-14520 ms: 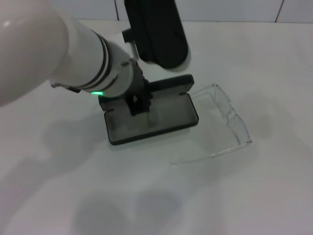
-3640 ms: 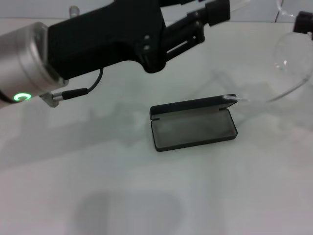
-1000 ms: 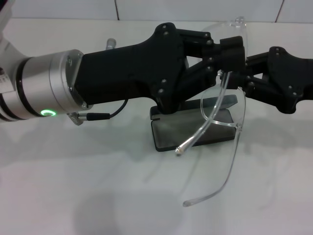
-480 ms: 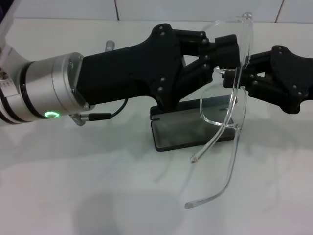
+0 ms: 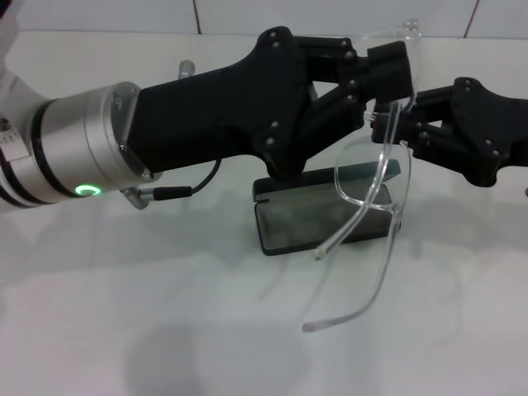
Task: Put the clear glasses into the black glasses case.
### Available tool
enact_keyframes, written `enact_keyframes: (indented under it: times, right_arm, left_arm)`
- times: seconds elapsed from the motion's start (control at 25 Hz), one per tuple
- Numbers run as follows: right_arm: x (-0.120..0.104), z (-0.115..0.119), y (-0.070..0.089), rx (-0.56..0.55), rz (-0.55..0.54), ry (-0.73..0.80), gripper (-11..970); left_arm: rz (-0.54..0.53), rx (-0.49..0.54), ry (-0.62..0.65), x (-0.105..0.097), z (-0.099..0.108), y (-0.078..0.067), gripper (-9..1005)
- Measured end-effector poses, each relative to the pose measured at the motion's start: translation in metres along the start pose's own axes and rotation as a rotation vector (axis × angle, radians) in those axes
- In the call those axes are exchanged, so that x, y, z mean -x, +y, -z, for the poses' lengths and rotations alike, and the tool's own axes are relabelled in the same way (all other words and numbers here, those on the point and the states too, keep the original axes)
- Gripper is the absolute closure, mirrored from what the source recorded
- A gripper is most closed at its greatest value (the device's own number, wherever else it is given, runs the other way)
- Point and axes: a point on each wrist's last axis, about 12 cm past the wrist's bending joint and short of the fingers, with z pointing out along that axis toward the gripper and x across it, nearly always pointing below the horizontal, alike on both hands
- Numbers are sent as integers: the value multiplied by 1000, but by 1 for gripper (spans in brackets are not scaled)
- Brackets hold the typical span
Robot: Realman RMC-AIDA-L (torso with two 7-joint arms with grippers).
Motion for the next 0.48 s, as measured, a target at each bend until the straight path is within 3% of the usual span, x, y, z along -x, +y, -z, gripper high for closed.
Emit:
enact_keyframes:
  times: [0.48]
  right_arm:
    - [5, -15, -8, 26, -5, -19, 859]
  left_arm:
    - [12, 45, 23, -6, -1, 5, 914]
